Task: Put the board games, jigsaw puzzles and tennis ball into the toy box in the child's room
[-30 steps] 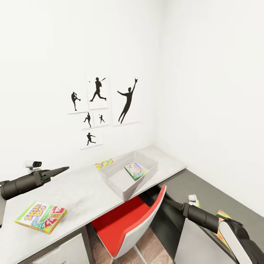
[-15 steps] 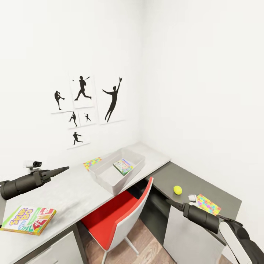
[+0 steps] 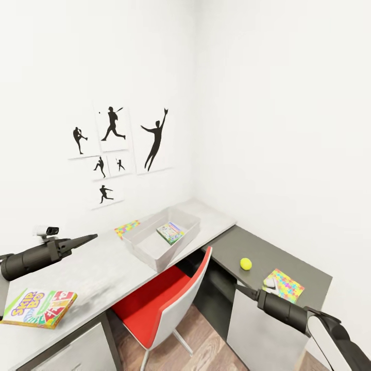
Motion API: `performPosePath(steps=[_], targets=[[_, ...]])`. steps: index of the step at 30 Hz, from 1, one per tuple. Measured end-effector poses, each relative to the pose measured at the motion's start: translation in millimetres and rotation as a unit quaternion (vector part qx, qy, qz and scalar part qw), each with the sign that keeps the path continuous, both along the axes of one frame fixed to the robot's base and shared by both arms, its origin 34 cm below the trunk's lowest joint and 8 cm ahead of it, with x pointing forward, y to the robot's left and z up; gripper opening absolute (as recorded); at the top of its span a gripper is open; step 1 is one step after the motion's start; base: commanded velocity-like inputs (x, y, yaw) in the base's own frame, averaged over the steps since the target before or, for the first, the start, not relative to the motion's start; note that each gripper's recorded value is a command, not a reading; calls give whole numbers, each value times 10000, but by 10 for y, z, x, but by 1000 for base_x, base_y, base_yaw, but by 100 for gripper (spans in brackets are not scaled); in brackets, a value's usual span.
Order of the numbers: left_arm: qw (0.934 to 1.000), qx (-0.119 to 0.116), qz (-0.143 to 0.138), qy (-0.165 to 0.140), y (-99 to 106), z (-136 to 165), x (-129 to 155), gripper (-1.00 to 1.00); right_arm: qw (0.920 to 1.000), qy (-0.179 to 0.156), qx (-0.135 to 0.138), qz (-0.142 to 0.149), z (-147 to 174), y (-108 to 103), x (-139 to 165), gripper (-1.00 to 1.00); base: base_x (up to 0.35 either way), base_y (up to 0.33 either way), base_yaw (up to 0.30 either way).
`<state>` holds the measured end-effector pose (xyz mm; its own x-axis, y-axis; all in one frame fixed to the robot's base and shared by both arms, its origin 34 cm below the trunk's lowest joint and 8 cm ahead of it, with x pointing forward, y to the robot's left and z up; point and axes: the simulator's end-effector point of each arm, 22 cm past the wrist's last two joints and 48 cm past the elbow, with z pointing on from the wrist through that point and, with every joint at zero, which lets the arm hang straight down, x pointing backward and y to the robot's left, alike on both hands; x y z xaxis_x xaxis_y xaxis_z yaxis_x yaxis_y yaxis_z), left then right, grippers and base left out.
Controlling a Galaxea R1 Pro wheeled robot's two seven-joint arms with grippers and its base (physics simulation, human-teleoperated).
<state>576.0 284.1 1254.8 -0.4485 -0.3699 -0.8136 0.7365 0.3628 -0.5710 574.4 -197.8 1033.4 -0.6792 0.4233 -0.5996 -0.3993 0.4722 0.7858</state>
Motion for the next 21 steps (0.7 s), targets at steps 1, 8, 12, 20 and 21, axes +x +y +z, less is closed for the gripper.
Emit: performPosePath(steps=[1,8,12,20,21], targets=[[10000,-1,0,0,0,0,0,100,10000,22,-4,-21,-30,-9,1,100,-3,0,-1],[9999,-58,115,-7,94,20,3,100,9999,85,-4,-60,-82,-35,1,100,-1,0,0],[9997,-112,224,-39,178,42,4,100,9999,105,19,-68,-88,-37,0,100,0,0,0],[9995,-142,274,-51,218,54,5,100,9997,192,46,-121,-162,-74,-5,100,0,0,0],[9994,-154,295,-57,234,59,4,100,9997,198,46,-124,-168,-77,-6,100,0,0,0]])
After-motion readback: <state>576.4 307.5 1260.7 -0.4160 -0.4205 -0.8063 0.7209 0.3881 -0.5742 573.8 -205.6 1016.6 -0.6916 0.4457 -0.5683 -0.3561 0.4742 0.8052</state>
